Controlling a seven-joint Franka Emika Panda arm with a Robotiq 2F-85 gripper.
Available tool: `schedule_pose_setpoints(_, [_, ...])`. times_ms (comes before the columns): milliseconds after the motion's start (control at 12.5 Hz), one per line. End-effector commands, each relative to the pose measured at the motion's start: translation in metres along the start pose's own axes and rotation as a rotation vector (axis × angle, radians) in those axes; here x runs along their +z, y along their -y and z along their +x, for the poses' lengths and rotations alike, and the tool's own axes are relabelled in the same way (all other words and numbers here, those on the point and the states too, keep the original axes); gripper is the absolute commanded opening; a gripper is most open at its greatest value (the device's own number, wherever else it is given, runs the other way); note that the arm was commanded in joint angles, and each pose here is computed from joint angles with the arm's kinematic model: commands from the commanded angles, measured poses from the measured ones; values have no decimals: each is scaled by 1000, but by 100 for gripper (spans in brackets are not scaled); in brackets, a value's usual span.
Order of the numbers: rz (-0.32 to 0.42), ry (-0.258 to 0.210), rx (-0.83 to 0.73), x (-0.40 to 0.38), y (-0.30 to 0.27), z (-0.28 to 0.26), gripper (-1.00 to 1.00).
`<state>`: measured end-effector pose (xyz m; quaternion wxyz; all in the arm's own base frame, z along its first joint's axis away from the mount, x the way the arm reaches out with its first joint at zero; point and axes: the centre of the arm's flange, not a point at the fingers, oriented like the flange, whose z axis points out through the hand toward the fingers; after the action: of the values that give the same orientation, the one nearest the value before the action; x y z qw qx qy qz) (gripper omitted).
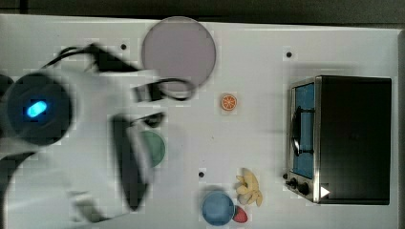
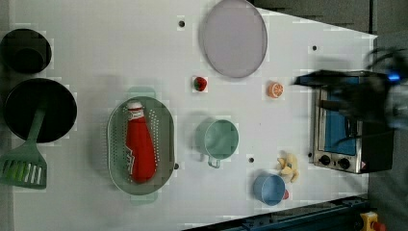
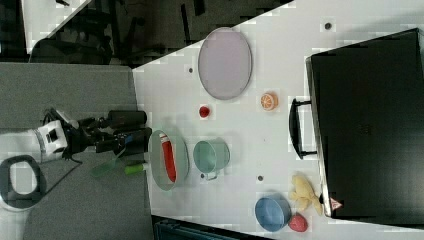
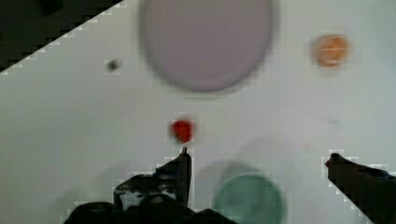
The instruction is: Pick Ketchup from the table and place it in strainer.
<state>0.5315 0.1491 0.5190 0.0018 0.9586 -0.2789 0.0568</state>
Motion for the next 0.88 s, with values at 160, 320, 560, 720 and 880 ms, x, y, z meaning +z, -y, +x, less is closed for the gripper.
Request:
schedule_pose_setpoints(160, [-58,61,224,-46,-87,72,100])
schedule_pose_setpoints(320, [-68,110,267,-65,-108,80,100])
schedule_pose_setpoints(560, [-81,126,302,-77,-127,88,100])
schedule_pose_setpoints(720, [-81,132,319,-72,-135,94,100])
schedule_pose_setpoints(880, [-73,124,328,-73,-138,97,100])
